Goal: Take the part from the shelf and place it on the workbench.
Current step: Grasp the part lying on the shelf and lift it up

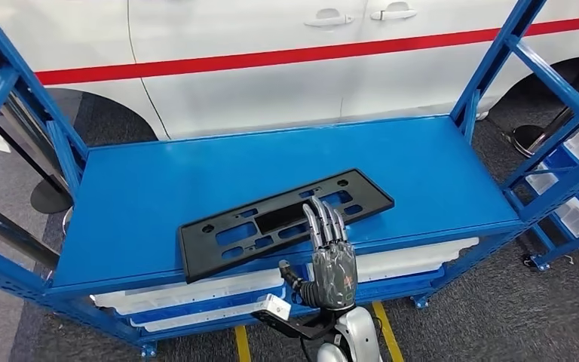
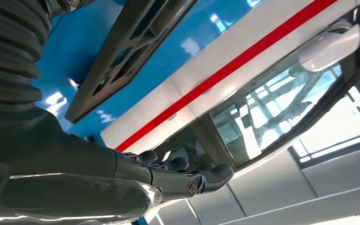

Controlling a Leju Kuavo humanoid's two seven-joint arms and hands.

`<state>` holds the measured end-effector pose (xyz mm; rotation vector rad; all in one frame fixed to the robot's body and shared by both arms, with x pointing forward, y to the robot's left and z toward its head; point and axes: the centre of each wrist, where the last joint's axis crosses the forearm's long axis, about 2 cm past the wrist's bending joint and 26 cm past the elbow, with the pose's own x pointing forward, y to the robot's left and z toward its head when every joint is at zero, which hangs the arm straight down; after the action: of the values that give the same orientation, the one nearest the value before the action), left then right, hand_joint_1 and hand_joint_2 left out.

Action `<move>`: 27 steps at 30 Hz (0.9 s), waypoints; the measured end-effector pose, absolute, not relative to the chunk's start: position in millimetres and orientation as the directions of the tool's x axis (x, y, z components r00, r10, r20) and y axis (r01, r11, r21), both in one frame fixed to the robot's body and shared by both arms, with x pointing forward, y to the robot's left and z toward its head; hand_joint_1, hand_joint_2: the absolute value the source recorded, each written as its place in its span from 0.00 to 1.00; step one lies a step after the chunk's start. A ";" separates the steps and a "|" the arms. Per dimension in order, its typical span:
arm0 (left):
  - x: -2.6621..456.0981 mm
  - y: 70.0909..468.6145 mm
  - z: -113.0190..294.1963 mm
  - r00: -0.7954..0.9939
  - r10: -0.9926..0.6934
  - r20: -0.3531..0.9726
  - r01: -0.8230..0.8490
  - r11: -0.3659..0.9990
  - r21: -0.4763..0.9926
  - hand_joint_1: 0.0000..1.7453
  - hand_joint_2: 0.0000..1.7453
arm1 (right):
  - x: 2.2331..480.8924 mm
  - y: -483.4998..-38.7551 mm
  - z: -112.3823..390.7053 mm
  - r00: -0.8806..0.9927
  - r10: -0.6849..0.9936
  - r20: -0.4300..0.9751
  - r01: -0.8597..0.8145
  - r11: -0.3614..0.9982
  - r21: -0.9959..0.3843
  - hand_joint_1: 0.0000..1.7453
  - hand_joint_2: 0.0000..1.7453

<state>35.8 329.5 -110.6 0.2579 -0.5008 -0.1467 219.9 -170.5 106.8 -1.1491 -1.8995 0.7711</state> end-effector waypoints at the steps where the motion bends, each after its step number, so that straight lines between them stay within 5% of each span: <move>1: 36.0 329.6 -110.6 0.868 -0.202 0.455 0.076 0.957 0.279 0.00 0.00 | 219.9 -170.5 106.8 -0.293 0.907 0.302 0.440 0.408 -0.800 0.00 1.00; 27: 37.6 329.9 -110.4 0.860 -0.248 0.446 0.130 0.951 0.279 0.00 0.00 | 218.1 -169.7 94.8 -0.200 0.923 0.328 0.398 0.383 -0.834 0.00 1.00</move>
<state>37.6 329.9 -110.4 0.2444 -0.4980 -0.2005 218.1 -169.7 94.8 -1.1578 -1.7761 0.7622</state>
